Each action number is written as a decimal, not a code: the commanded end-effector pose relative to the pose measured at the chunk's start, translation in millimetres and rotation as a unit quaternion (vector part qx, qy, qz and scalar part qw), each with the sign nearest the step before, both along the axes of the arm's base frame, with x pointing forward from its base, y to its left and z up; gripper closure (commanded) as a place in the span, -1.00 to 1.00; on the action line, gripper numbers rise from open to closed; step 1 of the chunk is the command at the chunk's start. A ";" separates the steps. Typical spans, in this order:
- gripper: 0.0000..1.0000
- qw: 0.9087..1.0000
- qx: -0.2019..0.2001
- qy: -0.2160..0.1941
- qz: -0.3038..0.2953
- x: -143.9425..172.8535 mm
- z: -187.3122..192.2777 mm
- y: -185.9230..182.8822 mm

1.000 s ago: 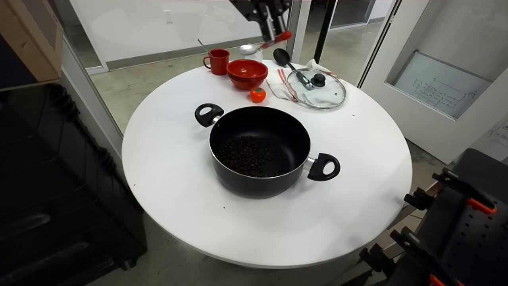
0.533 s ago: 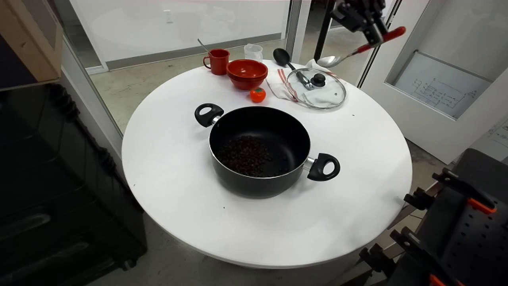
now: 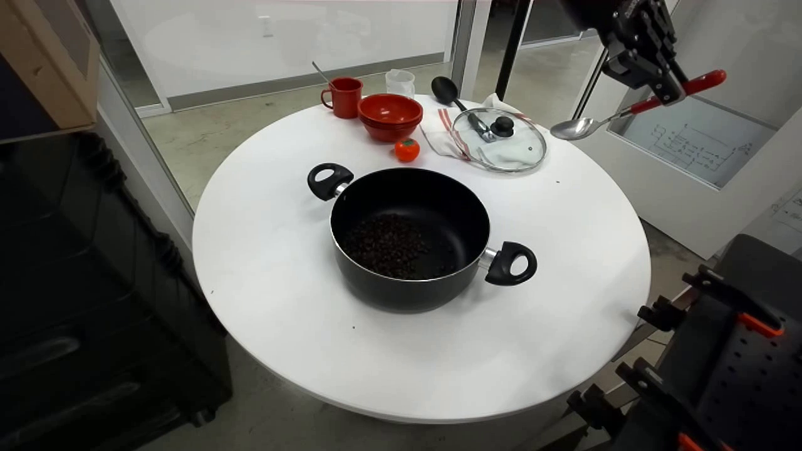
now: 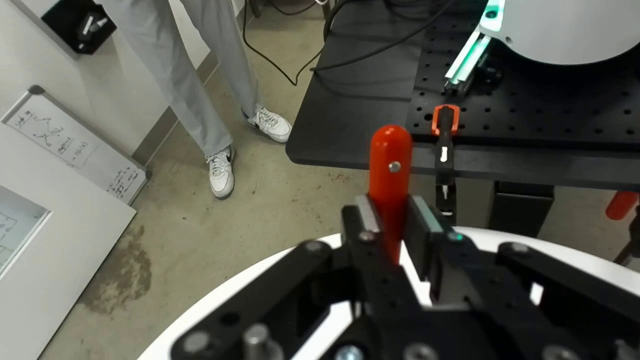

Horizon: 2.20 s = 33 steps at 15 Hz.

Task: Place the lid on the table then use the spoon to mix in the pot

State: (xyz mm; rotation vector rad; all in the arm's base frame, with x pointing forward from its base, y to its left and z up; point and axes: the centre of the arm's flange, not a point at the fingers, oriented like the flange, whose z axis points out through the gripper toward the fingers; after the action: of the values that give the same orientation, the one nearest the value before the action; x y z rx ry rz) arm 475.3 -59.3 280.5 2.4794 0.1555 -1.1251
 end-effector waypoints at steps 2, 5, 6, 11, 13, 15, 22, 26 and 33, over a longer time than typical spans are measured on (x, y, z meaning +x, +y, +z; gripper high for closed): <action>0.91 0.998 0.035 -0.027 0.049 -19.7 -9.3 34.9; 0.91 0.997 0.039 -0.023 0.058 -14.7 -21.8 57.4; 0.91 0.997 0.038 -0.018 0.059 -13.0 -24.7 63.9; 0.91 0.999 0.020 0.000 0.050 1.0 -47.5 96.8; 0.91 0.999 0.012 0.002 0.041 9.3 -62.5 108.2; 0.91 0.999 0.004 -0.002 0.035 17.5 -78.0 115.8; 0.91 1.000 -0.011 0.007 0.020 43.3 -124.3 125.2; 0.91 1.000 -0.016 0.013 0.013 55.3 -141.5 127.0; 0.91 1.000 -0.022 0.017 -0.010 78.6 -167.3 151.9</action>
State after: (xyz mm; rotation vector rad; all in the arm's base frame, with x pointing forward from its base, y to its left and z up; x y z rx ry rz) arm 534.4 75.1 127.4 2.4422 0.1739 -1.1371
